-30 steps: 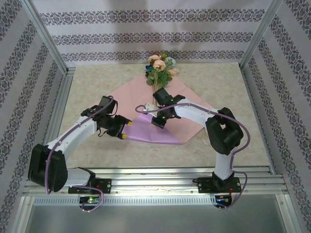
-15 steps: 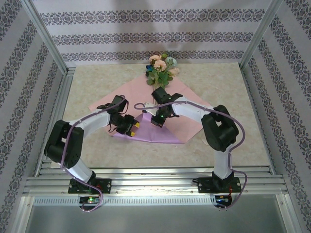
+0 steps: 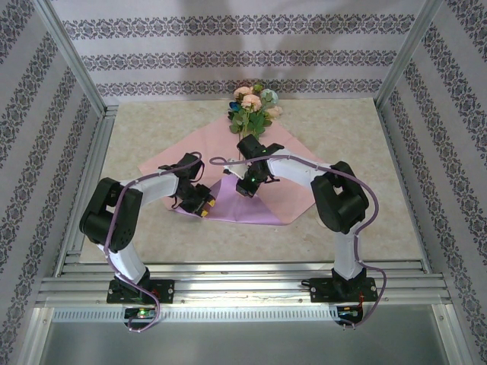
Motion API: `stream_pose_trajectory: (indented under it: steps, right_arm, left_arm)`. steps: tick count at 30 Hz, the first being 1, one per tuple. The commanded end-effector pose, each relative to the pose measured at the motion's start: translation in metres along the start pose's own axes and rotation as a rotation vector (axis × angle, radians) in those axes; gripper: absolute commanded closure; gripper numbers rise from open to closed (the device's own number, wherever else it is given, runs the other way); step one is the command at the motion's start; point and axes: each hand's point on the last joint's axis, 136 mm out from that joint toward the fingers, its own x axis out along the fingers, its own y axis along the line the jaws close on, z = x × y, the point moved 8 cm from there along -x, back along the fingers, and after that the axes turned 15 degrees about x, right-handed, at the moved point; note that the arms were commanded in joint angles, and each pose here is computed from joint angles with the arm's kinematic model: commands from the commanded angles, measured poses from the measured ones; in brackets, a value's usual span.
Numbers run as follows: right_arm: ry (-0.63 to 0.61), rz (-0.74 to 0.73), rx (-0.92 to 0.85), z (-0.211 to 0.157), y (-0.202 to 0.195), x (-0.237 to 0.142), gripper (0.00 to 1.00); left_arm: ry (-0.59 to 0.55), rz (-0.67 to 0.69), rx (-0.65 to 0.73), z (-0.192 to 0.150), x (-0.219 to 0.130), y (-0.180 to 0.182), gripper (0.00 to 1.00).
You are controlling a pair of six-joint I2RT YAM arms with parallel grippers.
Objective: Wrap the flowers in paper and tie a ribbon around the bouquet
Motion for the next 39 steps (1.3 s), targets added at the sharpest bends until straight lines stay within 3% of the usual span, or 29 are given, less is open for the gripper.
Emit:
stream_pose_trajectory:
  steps: [1,4,10,13,17,24,31,39]
  right_arm:
    - [-0.066,-0.08,0.083,0.012,-0.005,-0.031,0.6]
    - [-0.126,-0.156,0.233,0.003,-0.01,-0.065,0.46]
    - [-0.302,-0.182,0.783,-0.054,-0.01,-0.122,0.46]
    - [-0.32,-0.062,1.088,-0.087,0.008,-0.122,0.54]
    - [-0.321,0.173,1.391,-0.109,0.035,-0.099,0.53]
    - [-0.297,0.294,1.626,-0.128,0.042,-0.059,0.49]
    - [-0.255,0.24,1.684,-0.15,0.033,-0.037,0.47]
    - [-0.297,0.229,1.709,-0.166,0.027,-0.025,0.47]
  left_arm:
    - [0.004,0.119,-0.013,-0.005,0.019,0.03,0.68]
    - [0.004,0.129,-0.024,-0.006,0.021,0.034,0.69]
    - [0.004,0.133,-0.036,-0.006,0.022,0.035,0.7]
    - [0.006,0.132,-0.045,-0.007,0.023,0.037,0.7]
    - [0.011,0.137,-0.058,-0.008,0.025,0.04,0.71]
    - [0.006,0.146,-0.082,-0.01,0.025,0.047,0.71]
    - [-0.003,0.138,-0.179,-0.014,0.026,0.064,0.72]
    - [-0.012,0.121,-0.352,-0.027,0.033,0.091,0.77]
